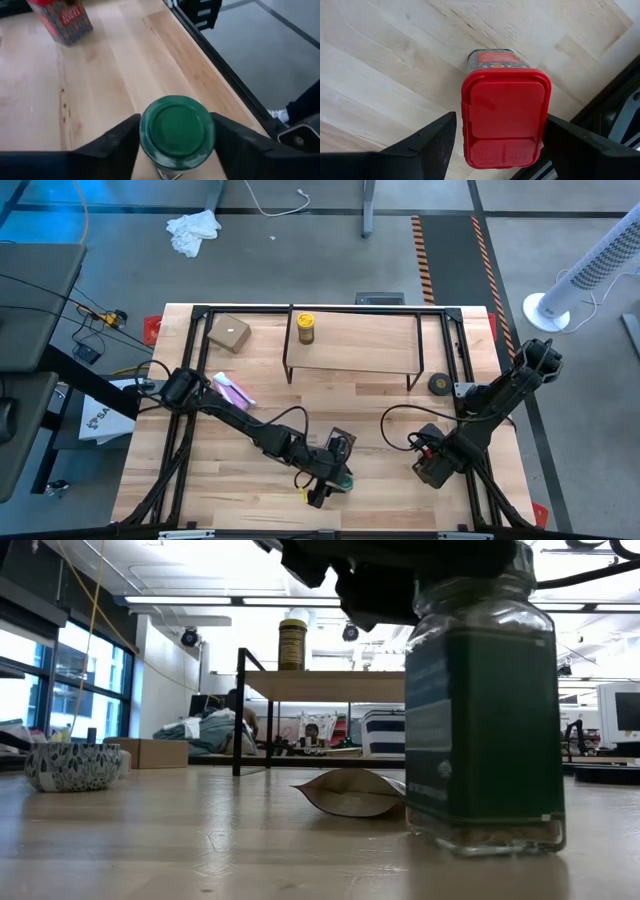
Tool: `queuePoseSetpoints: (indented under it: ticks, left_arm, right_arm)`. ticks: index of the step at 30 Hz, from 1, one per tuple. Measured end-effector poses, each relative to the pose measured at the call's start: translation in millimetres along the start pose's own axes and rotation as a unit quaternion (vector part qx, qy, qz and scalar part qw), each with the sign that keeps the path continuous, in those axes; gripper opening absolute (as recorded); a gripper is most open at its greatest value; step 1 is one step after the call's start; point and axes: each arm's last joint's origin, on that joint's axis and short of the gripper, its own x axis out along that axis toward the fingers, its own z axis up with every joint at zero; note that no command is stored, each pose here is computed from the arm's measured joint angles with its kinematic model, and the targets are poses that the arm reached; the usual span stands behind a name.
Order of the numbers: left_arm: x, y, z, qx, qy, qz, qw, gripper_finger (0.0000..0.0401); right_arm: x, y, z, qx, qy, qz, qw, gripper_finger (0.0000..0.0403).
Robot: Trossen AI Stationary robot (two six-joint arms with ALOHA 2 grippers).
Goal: Shelf spices
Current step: Put the green spice bottle on the shelf
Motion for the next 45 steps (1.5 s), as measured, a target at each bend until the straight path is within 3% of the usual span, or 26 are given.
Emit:
queuePoseSetpoints:
  ticks: [2,7,9,14,18,23,28,34,40,45]
  left_arm:
    - [0,1,0,-0.012,-0.002,0.002,1.000,0.0192]
    - [-8,4,6,-0.042,-0.003,0.006,0.999,0.0193]
    - [-23,11,19,-0.050,-0.017,0.019,0.998,0.0193]
    - [-93,47,67,-0.022,-0.084,0.136,0.987,0.0193]
    - [-144,94,82,-0.024,-0.096,0.268,0.958,0.0193]
    - [-180,167,68,-0.130,-0.087,0.369,0.916,0.0193]
    - [-193,217,44,-0.208,-0.068,0.382,0.898,0.0193]
    - [-211,246,25,-0.267,-0.044,0.432,0.860,0.0193]
    - [-217,254,17,-0.281,-0.030,0.422,0.861,0.0193]
    - [-218,253,13,-0.298,-0.014,0.428,0.853,0.0193]
  right_arm:
    - [0,0,0,0.000,0.000,0.000,1.000,0.0277]
    - [0,0,0,0.000,0.000,0.000,1.000,0.0277]
    - [0,0,0,0.000,0.000,-0.001,1.000,0.0277]
    - [0,0,0,-0.001,0.000,-0.001,1.000,0.0277]
    - [0,0,0,0.002,-0.008,0.000,1.000,0.0277]
    - [0,0,3,0.034,-0.017,0.002,0.999,0.0277]
    - [-1,2,9,0.061,-0.028,0.008,0.998,0.0277]
    - [-1,3,16,0.071,-0.040,0.012,0.997,0.0277]
    - [-2,3,21,0.081,-0.052,0.015,0.995,0.0277]
    - [-2,4,25,0.073,-0.052,0.014,0.996,0.0277]
